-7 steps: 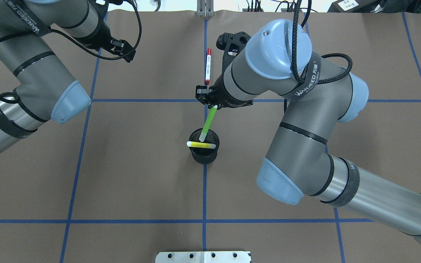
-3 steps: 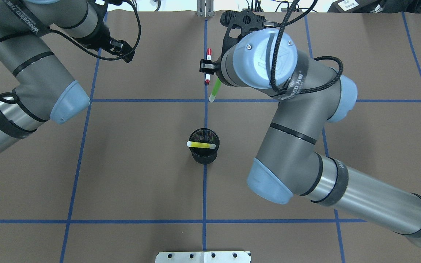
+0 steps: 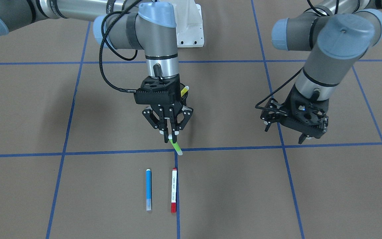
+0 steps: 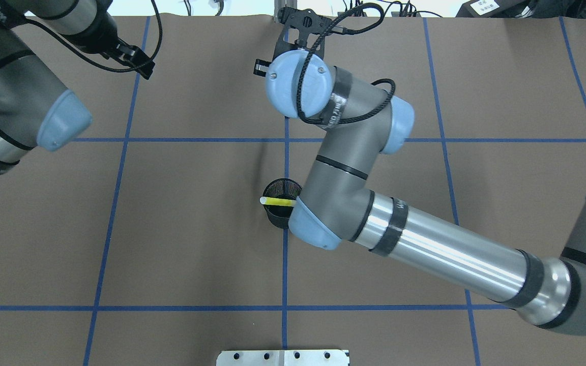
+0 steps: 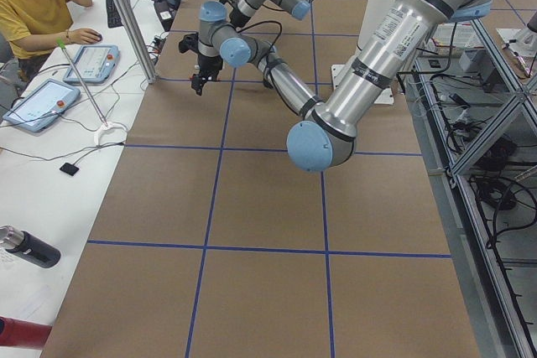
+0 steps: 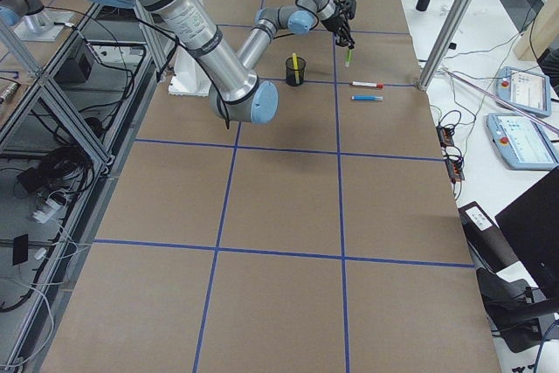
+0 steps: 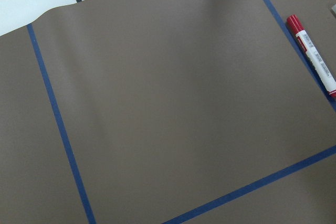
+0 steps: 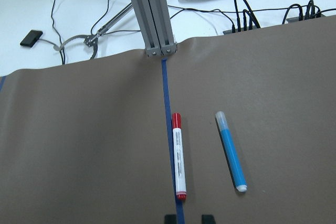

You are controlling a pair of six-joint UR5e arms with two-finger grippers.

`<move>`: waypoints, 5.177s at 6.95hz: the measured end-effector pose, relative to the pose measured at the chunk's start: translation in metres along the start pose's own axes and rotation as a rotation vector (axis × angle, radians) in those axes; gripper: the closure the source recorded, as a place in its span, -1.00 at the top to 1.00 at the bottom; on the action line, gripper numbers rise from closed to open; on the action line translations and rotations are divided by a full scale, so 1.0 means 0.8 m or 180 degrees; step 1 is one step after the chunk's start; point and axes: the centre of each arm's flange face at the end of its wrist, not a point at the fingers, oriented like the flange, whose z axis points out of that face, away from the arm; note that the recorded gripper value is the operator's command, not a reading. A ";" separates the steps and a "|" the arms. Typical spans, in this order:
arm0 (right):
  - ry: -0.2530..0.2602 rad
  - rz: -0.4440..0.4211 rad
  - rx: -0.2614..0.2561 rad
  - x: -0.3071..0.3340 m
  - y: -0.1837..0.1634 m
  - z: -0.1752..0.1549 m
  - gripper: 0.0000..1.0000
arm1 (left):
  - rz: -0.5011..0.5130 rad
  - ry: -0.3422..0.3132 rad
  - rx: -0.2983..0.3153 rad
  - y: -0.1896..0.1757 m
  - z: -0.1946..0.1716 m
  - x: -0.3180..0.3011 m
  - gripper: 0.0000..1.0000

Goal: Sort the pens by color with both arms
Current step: 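Carry the green marker past the red marker and lay it down, then raise the right gripper away while the left arm swings toward the cup, then move the left gripper over the pen cup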

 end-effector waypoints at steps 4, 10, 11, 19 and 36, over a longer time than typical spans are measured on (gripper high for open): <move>0.0370 0.0148 0.0565 -0.074 0.001 0.109 -0.83 | 0.0139 0.0061 -0.0038 0.011 -0.018 -0.057 0.99; 0.0471 -0.0130 0.0746 -0.090 0.097 0.146 0.40 | 0.0135 0.0066 -0.0049 0.011 -0.016 -0.058 0.99; 0.0460 -0.0145 0.0736 -0.092 0.099 0.144 0.90 | 0.0129 0.0065 -0.0051 0.011 -0.015 -0.058 0.99; 0.0203 -0.0218 -0.1094 -0.003 -0.095 0.090 0.98 | -0.0747 0.0152 -0.0044 0.005 -0.021 -0.019 1.00; 0.0087 -0.0739 -0.2129 0.221 -0.188 0.040 0.98 | -0.1978 0.1056 -0.0849 0.055 0.100 0.347 -0.04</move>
